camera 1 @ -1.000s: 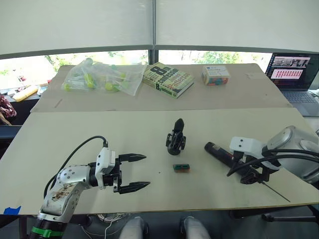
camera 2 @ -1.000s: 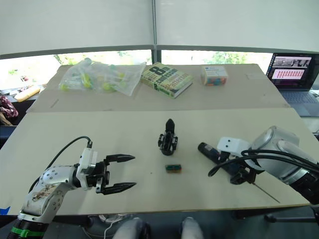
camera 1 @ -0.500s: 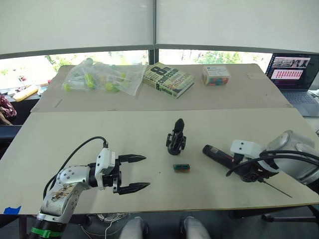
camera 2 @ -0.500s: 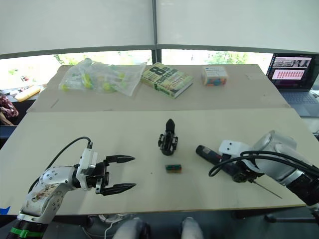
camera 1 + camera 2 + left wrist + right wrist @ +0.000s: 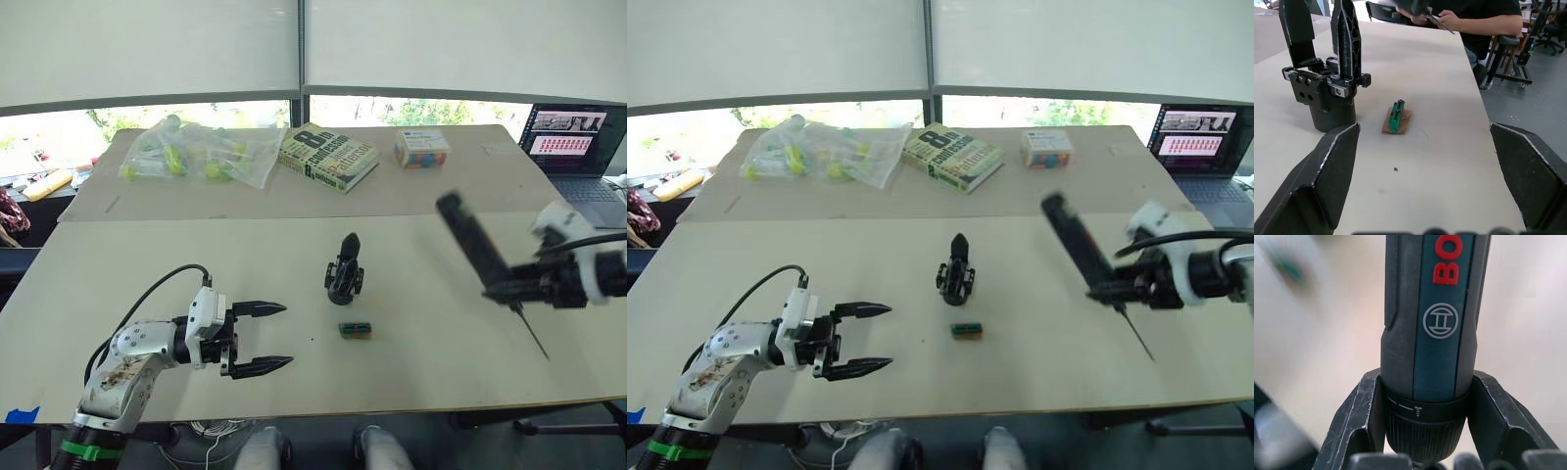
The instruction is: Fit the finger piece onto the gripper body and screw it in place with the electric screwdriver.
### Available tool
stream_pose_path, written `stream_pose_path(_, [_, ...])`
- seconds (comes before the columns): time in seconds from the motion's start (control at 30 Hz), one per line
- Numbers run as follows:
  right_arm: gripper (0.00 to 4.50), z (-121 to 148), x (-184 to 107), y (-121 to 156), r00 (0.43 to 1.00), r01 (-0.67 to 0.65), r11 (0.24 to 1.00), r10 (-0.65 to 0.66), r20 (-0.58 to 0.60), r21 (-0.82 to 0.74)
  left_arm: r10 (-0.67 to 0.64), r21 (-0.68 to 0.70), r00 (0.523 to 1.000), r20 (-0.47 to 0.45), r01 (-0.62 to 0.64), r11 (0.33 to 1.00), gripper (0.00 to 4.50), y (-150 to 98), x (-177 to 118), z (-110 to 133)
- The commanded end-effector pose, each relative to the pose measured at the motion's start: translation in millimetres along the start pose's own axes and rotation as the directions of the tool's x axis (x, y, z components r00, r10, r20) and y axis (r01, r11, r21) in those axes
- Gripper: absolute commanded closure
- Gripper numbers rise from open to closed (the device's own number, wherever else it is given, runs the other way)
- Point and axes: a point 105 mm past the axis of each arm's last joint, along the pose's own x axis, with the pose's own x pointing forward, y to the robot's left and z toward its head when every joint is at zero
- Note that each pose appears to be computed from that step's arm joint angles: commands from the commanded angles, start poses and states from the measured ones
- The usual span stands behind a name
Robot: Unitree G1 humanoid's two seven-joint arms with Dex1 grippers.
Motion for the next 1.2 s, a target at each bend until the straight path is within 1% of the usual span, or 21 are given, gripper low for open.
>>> stream_pose_path(0.03, [2.56,34.9,-16.1,30.8,0.952,-0.097,0.992,0.116,0.283,-0.08,-0.009,0.001,1.0,0.021,0.009,1.0,0.0,1.3,3.4,2.4])
stream_pose_path(0.07, [2.56,42.9,-16.8,35.4,0.923,-0.084,0.991,0.116,0.366,-0.102,-0.011,0.001,1.0,0.021,0.011,1.0,0.0,1.3,4.3,1.6])
stream_pose_path(0.1, [2.56,50.8,-15.9,41.4,0.882,-0.065,0.989,0.118,0.455,-0.13,-0.013,0.002,1.0,0.019,0.013,1.0,0.0,0.8,5.7,-0.1])
stream_pose_path(0.13, [2.56,55.3,-13.9,48.4,0.848,-0.057,0.987,0.128,0.515,-0.151,-0.015,-0.001,1.0,0.014,0.015,1.0,0.0,0.6,6.7,-2.0])
stream_pose_path(0.27, [2.56,57.2,4.7,72.3,0.748,-0.033,0.974,0.172,0.641,-0.224,-0.002,-0.012,1.0,-0.02,0.002,1.0,0.0,4.4,14.0,-10.5])
stream_pose_path(0.33, [2.56,56.8,14.7,86.5,0.701,-0.02,0.962,0.209,0.682,-0.274,0.002,-0.003,0.999,-0.034,-0.002,1.0,0.0,6.1,20.1,-12.3])
stream_pose_path(0.43, [2.56,51.4,30.5,105.1,0.659,-0.044,0.942,0.278,0.699,-0.333,0.008,0.001,0.999,-0.042,-0.008,1.0,0.0,8.8,31.8,-14.6])
stream_pose_path(0.47, [2.56,49.6,35.3,110.3,0.638,-0.025,0.926,0.305,0.707,-0.377,0.005,0.002,0.999,-0.042,-0.005,1.0,0.0,8.6,37.6,-15.7])
stream_pose_path(0.5, [2.56,46.2,40.3,120.1,0.616,-0.022,0.886,0.377,0.692,-0.464,0.005,0.003,1.0,-0.027,-0.005,1.0,0.0,8.4,44.4,-14.9])
stream_pose_path(0.53, [2.56,43.0,44.1,127.9,0.595,-0.041,0.856,0.436,0.675,-0.516,0.007,-0.004,1.0,-0.009,-0.007,1.0,0.0,8.2,50.7,-13.7])
stream_pose_path(0.57, [2.56,44.7,47.7,128.5,0.574,-0.037,0.859,0.436,0.693,-0.51,0.002,-0.011,1.0,0.002,-0.002,1.0,0.0,7.2,57.1,-13.3])
stream_pose_path(0.63, [2.56,48.8,51.8,128.5,0.542,-0.046,0.868,0.438,0.718,-0.494,-0.014,-0.002,1.0,-0.011,0.014,1.0,0.0,4.5,65.7,-16.3])
stream_pose_path(0.7, [2.56,49.1,55.0,132.9,0.527,-0.059,0.845,0.479,0.702,-0.532,-0.023,0.006,0.999,-0.03,0.024,1.0,0.0,3.2,71.5,-20.7])
stream_pose_path(0.8, [2.56,48.1,61.2,131.9,0.519,-0.081,0.85,0.481,0.707,-0.52,-0.015,0.002,0.999,-0.034,0.015,1.0,0.0,5.8,80.2,-24.2])
stream_pose_path(1.0, [2.56,45.4,70.7,127.3,0.533,-0.091,0.848,0.484,0.694,-0.522,0.01,-0.009,0.998,-0.059,-0.011,1.0,0.0,13.7,89.4,-37.8])
stream_pose_path(1.13, [2.56,43.3,75.2,122.4,0.547,-0.092,0.848,0.481,0.686,-0.522,0.012,-0.014,0.996,-0.091,-0.013,1.0,0.0,14.2,90.8,-51.1])
stream_pose_path(1.2, [2.56,41.1,77.3,118.6,0.558,-0.088,0.852,0.472,0.683,-0.516,0.005,-0.027,0.996,-0.088,-0.007,1.0,0.0,13.3,91.0,-53.8])
